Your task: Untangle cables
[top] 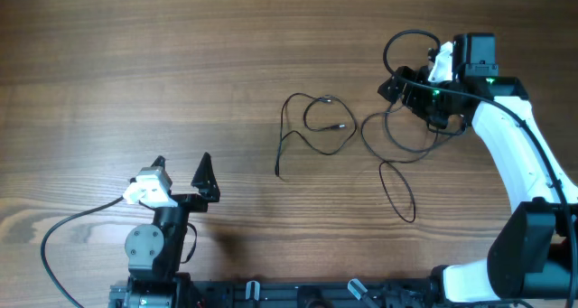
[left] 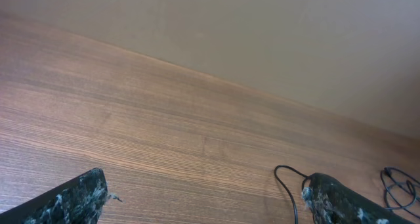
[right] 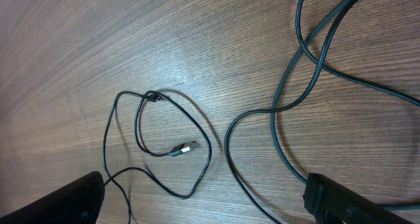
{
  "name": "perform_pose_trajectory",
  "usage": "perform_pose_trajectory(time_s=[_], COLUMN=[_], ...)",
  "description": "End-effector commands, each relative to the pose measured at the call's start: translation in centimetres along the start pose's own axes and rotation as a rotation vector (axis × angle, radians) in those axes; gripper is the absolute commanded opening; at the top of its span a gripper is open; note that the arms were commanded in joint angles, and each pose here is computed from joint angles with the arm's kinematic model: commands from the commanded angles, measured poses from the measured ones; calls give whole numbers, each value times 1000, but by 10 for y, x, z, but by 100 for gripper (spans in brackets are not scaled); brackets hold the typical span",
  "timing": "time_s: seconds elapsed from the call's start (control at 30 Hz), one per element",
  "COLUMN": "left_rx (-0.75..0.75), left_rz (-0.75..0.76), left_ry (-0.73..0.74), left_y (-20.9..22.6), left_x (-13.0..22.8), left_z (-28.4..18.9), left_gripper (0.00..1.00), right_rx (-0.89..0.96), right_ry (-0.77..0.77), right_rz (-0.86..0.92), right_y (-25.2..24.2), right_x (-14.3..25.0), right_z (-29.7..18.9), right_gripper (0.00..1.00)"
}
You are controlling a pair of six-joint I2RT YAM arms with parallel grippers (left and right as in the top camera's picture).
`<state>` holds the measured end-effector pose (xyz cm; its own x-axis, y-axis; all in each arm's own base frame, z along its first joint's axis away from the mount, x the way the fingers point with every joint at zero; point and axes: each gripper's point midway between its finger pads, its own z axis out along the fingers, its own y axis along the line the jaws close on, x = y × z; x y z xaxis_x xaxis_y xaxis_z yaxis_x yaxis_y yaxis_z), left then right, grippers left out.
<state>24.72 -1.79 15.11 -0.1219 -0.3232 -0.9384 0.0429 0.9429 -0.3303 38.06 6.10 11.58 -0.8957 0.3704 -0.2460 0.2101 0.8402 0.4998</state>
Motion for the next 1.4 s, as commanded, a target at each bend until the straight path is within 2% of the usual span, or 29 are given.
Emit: perform_pose_trajectory(time_s=[0.0, 0.2, 0.3, 0.47, 0.5, 0.73, 0.9, 1.1, 1.27, 1.37], left_rx=[-5, -5, -5, -5, -5, -5, -5, -5, -5, -5], left_rz=[1, 1, 1, 1, 1, 1, 1, 1, 1, 1], left_ry=[15, 15, 15, 15, 15, 15, 15, 15, 15, 15], left_y=[2, 2, 2, 2, 2, 2, 2, 2, 2, 2], left_x=[4, 4, 4, 4, 4, 4, 4, 4, 4, 4], left_z=[0, 0, 0, 0, 0, 0, 0, 0, 0, 0], left_gripper=[100, 100, 100, 100, 100, 100, 99, 100, 100, 100], right_rx=[9, 9, -12, -112, -112, -201, -201, -289, -362, -301], right_ry=[-9, -7, -73, -355, -471, -871, -1019, -1310, -1701, -1688], right_rz=[2, 3, -34, -163, -193, -332, -475, -600, -971, -1057], right_y=[-2, -2, 12, 61, 69, 95, 94, 89, 110, 106], right_x=[0, 0, -5, -9, -6, 50, 89, 129, 164, 151], right_z=[-2, -1, -24, -128, -165, -301, -335, -361, -385, -350], right_gripper=[100, 100, 99, 100, 100, 100, 100, 100, 100, 100])
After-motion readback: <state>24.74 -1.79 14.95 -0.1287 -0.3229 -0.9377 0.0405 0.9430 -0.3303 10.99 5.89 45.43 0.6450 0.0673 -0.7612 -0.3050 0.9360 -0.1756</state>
